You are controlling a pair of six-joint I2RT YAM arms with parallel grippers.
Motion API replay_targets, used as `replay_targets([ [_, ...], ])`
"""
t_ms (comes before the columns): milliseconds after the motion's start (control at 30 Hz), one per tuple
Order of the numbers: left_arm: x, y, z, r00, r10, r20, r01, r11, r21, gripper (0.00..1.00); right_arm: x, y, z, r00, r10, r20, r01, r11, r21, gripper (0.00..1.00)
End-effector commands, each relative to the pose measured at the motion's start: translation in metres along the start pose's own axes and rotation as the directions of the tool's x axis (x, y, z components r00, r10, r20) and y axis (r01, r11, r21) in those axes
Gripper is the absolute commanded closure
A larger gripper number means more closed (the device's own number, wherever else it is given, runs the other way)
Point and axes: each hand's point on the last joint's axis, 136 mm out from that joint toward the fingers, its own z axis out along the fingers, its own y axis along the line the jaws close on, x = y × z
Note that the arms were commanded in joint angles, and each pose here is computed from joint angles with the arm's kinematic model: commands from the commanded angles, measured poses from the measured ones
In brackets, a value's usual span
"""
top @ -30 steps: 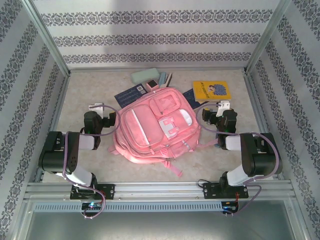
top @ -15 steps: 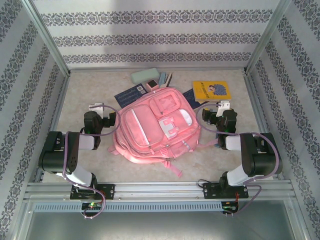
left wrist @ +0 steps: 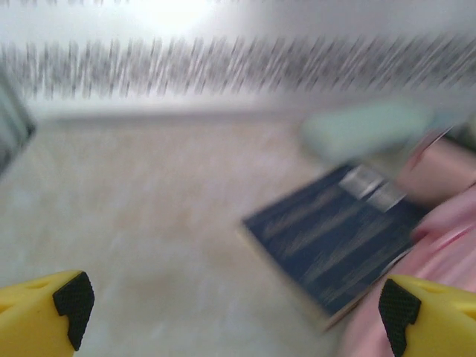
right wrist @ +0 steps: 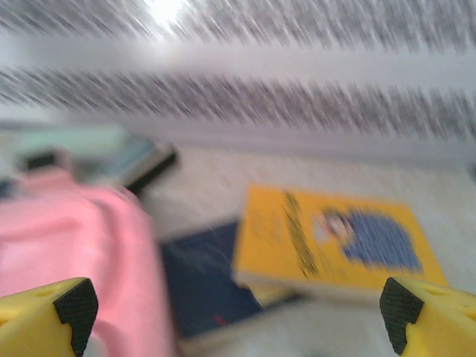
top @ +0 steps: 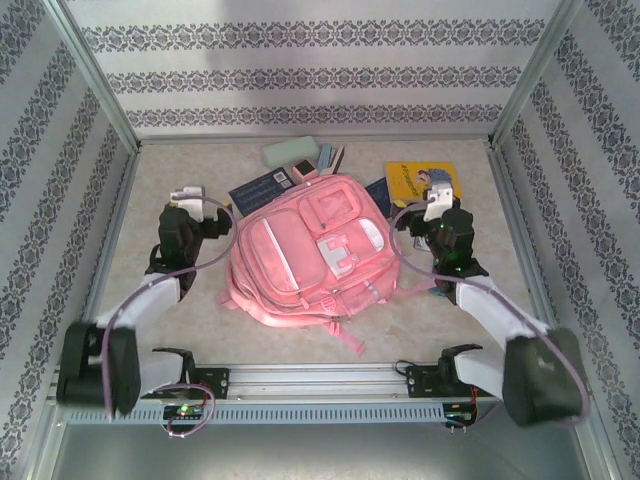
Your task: Pack the student bag
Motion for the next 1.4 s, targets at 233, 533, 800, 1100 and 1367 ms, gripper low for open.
replay_targets([
  [233,-0.059,-0.044,-0.119,0.952,-0.207,-0.225,0.223,0.973,0.05,0.01,-0.092,0.118,-0.113,1.0,-0.022,-0.004,0.02,0.963,-0.267,0.02],
  [533,-0.03,-0.052,-0.155,0.756,-0.381,-0.532,0.407,0.91,-0.075,0.01,-0.044,0.118,-0.153,0.864,0.318,-0.389,-0.444,0.847,-0.294,0.02],
  [800,0.044,-0.04,-0.113,0.631,-0.342,-0.696,0.262,0.939,-0.224,0.01,0.031,0.114,-0.165,0.719,0.251,-0.649,-0.43,0.893,-0.131,0.02],
  [1100,0.101,-0.055,-0.081,0.491,-0.415,-0.766,0.338,0.901,-0.272,0.2,0.108,0.12,-0.153,0.543,0.341,-0.767,-0.461,0.885,0.068,0.14],
  [1367,0.132,-0.072,-0.076,0.384,-0.46,-0.8,0.41,0.862,-0.299,0.27,0.135,0.144,-0.144,0.49,0.252,-0.834,-0.433,0.901,0.018,0.22],
])
